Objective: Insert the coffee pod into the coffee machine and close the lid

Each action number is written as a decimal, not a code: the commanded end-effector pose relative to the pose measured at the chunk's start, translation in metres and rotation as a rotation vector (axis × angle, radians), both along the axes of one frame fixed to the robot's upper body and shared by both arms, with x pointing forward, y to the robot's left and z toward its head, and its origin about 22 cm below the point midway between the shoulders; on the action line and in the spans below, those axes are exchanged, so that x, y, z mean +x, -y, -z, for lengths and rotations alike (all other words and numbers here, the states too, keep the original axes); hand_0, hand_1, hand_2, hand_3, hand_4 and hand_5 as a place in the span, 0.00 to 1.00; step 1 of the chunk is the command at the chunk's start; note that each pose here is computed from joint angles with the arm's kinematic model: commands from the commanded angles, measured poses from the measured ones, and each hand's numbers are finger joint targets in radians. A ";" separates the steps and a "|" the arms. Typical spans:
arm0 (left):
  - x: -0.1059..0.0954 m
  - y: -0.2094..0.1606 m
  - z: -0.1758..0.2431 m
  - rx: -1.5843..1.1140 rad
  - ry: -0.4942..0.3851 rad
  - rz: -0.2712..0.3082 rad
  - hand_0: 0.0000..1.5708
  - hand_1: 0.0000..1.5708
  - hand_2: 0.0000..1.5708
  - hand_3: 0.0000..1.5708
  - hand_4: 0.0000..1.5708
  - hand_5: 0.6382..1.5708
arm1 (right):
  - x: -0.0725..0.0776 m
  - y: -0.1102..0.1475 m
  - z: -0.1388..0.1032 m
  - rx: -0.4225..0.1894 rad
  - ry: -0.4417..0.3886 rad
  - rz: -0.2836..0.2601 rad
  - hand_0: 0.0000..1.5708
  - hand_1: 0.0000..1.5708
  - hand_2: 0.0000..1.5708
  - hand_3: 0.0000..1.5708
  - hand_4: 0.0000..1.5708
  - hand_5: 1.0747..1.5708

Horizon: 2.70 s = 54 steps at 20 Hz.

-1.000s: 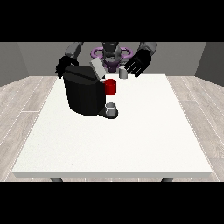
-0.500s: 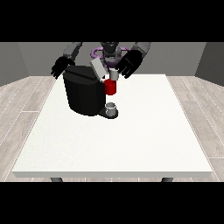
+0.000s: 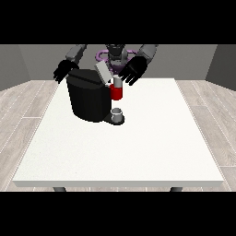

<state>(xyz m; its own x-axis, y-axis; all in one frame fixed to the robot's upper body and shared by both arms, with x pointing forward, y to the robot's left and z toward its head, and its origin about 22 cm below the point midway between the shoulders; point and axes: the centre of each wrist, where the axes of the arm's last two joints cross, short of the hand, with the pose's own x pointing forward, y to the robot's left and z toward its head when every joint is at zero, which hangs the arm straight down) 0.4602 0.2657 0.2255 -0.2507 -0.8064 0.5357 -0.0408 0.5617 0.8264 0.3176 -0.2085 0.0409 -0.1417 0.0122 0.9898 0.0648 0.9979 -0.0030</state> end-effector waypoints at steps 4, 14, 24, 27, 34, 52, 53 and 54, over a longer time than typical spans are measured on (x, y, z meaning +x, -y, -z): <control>0.001 0.017 0.006 0.017 0.000 0.038 0.77 0.77 0.80 0.76 0.32 1.00 | 0.004 0.023 -0.003 0.026 -0.001 0.012 0.00 0.00 0.00 0.00 0.33 1.00; 0.003 0.022 0.006 0.030 -0.021 0.036 0.74 0.74 0.79 0.75 0.32 1.00 | -0.002 0.008 0.017 0.013 0.000 0.050 0.00 0.00 0.00 0.00 0.29 1.00; 0.004 0.022 0.016 0.016 -0.045 0.023 0.78 0.78 0.81 0.74 0.31 1.00 | -0.002 0.015 0.004 -0.001 -0.003 0.019 0.00 0.00 0.00 0.00 0.27 1.00; 0.002 0.008 0.011 0.021 -0.012 0.039 0.77 0.77 0.79 0.72 0.29 1.00 | -0.003 0.019 0.011 0.002 0.025 0.033 0.00 0.00 0.00 0.00 0.25 1.00; 0.003 -0.003 -0.010 0.056 -0.004 0.010 0.70 0.70 0.73 0.62 0.26 1.00 | 0.001 0.003 -0.006 0.006 0.048 0.030 0.00 0.00 0.00 0.00 0.27 1.00; 0.000 -0.019 -0.006 0.195 -0.070 0.040 0.00 0.00 0.00 0.00 0.00 1.00 | -0.006 0.005 0.003 -0.002 -0.004 0.035 0.00 0.00 0.00 0.00 0.22 1.00; 0.002 0.002 -0.009 0.202 -0.046 0.060 0.00 0.00 0.00 0.00 0.00 1.00 | -0.001 0.012 0.014 0.020 0.022 0.075 0.00 0.00 0.00 0.00 0.22 1.00; 0.001 -0.002 -0.003 0.201 -0.056 0.070 0.00 0.00 0.00 0.00 0.00 1.00 | 0.002 0.019 0.005 0.008 0.003 0.053 0.00 0.00 0.00 0.00 0.25 1.00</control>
<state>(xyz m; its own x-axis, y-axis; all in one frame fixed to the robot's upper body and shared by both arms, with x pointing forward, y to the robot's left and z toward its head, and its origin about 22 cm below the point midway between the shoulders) 0.4615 0.2673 0.2319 -0.2890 -0.8714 0.3965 0.0161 0.4097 0.9121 0.3173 -0.2198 0.0346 -0.1583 0.0131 0.9873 0.1156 0.9933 0.0053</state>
